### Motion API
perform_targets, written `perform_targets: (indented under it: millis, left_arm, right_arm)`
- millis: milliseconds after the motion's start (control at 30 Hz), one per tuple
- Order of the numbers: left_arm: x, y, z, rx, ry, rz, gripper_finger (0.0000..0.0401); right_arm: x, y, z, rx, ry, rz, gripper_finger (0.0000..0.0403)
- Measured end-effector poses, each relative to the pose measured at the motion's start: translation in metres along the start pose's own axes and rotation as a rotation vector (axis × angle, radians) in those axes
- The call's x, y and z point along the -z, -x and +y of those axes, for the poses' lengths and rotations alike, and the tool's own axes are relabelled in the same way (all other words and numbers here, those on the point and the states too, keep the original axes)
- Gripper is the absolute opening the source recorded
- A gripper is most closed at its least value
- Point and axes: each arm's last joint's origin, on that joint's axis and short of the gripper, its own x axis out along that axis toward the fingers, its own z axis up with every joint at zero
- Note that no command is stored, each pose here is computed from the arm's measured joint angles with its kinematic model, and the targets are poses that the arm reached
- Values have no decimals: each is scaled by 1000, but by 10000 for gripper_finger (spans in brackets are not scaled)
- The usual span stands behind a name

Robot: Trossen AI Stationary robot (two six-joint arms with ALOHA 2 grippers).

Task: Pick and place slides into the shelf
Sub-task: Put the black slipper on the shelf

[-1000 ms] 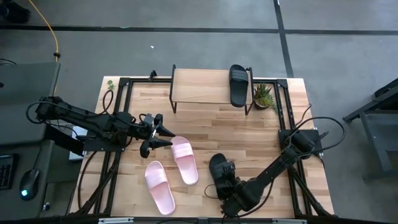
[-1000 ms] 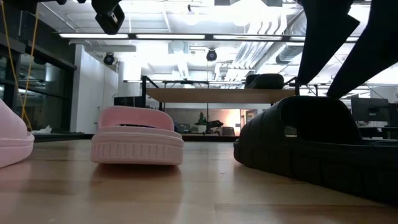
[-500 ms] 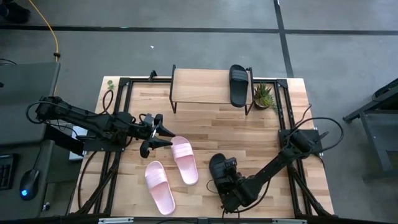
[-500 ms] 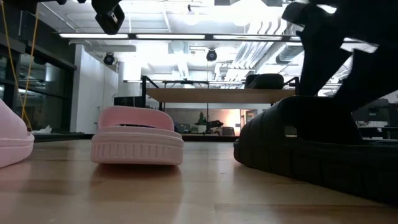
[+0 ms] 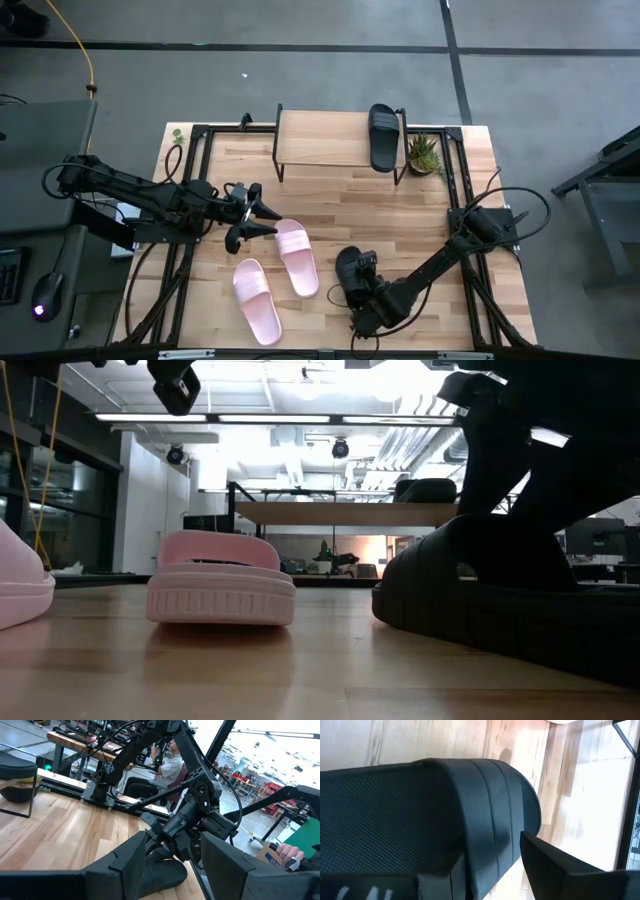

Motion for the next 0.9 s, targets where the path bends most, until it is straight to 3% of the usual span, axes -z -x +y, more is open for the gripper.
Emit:
perform_targets:
  millis: [533, 900]
  left_arm:
    - [0, 0, 0, 0, 0, 0, 175]
    - [0, 0, 0, 0, 0, 0, 175]
  right_arm:
    - [0, 0, 0, -14, -33, 4, 10]
    - [0, 0, 0, -20, -51, 7, 3]
